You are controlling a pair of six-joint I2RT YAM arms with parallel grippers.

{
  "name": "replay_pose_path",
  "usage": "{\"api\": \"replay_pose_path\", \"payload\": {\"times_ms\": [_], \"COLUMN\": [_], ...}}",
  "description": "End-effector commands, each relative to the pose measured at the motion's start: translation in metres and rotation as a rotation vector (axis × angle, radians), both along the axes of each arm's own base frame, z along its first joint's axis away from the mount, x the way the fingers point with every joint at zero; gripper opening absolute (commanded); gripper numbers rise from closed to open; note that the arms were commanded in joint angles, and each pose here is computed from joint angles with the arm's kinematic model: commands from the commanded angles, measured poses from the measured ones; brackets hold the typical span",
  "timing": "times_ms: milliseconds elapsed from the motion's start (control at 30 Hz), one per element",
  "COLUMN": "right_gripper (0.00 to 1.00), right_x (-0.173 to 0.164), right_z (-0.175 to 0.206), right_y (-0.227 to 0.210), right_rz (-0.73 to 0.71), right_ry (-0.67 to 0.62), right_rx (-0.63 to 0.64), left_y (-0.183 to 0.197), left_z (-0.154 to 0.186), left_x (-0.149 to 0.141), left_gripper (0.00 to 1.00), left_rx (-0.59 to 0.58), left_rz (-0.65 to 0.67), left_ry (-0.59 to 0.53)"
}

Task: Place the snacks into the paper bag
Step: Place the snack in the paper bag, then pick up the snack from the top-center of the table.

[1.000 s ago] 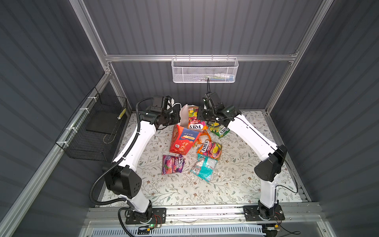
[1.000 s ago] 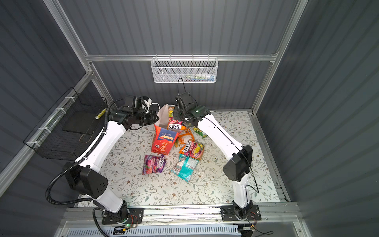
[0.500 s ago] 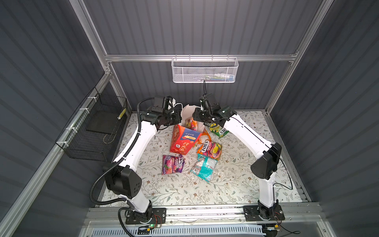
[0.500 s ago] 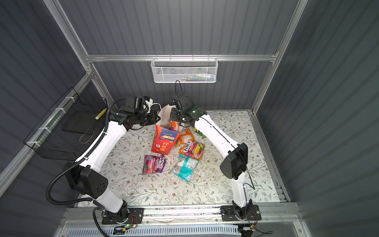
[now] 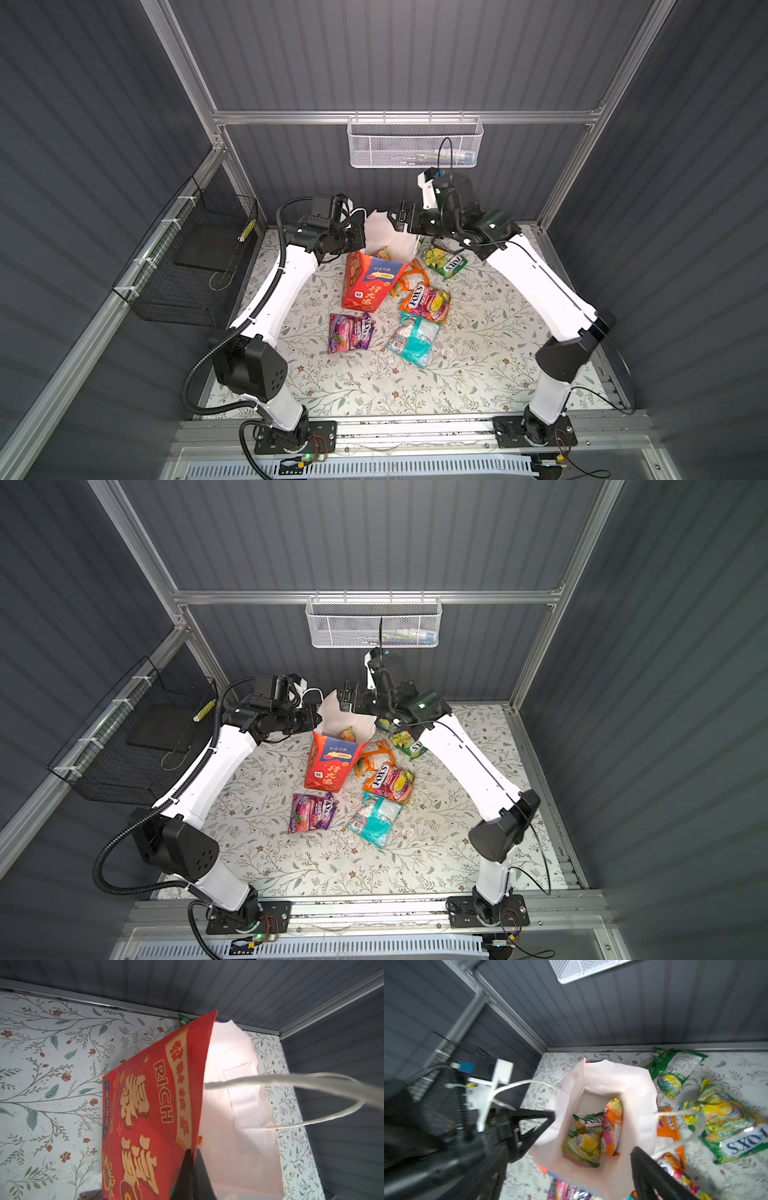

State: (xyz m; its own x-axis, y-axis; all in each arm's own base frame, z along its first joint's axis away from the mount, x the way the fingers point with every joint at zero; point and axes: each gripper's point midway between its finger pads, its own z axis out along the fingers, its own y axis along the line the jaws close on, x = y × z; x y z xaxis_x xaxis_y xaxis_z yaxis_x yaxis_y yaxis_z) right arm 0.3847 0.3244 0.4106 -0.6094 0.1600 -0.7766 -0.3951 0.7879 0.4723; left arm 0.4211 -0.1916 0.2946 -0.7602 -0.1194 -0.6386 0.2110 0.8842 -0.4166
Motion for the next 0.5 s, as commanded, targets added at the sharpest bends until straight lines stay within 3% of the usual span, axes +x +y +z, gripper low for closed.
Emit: {"api": "replay_pose_path", "payload": {"times_ms": [0, 233, 467], "right_gripper": [0.99, 0.99, 0.99], "right_x": [-0.02, -0.042, -0.031], "right_z": [0.016, 0.005, -0.061], "right_y": [-0.017, -0.076, -0.143], "right_rz": [0.019, -0.098, -0.276], "right_ry": [-0.073, -0.121, 0.004], "right_rx": [-0.03, -0.09, -0.068], "left_y": [0.004, 0.017, 0.027], "left_z": [-0.005, -0.006, -0.004], "left_x": [0.0, 0.001, 0.001], "left_gripper": [0.0, 0.0, 0.0], "left_rx": [0.036, 0.094, 0.121], "left_rz": [0.019, 0.074, 0.119], "left_ry": [0.022, 0.02, 0.017]}}
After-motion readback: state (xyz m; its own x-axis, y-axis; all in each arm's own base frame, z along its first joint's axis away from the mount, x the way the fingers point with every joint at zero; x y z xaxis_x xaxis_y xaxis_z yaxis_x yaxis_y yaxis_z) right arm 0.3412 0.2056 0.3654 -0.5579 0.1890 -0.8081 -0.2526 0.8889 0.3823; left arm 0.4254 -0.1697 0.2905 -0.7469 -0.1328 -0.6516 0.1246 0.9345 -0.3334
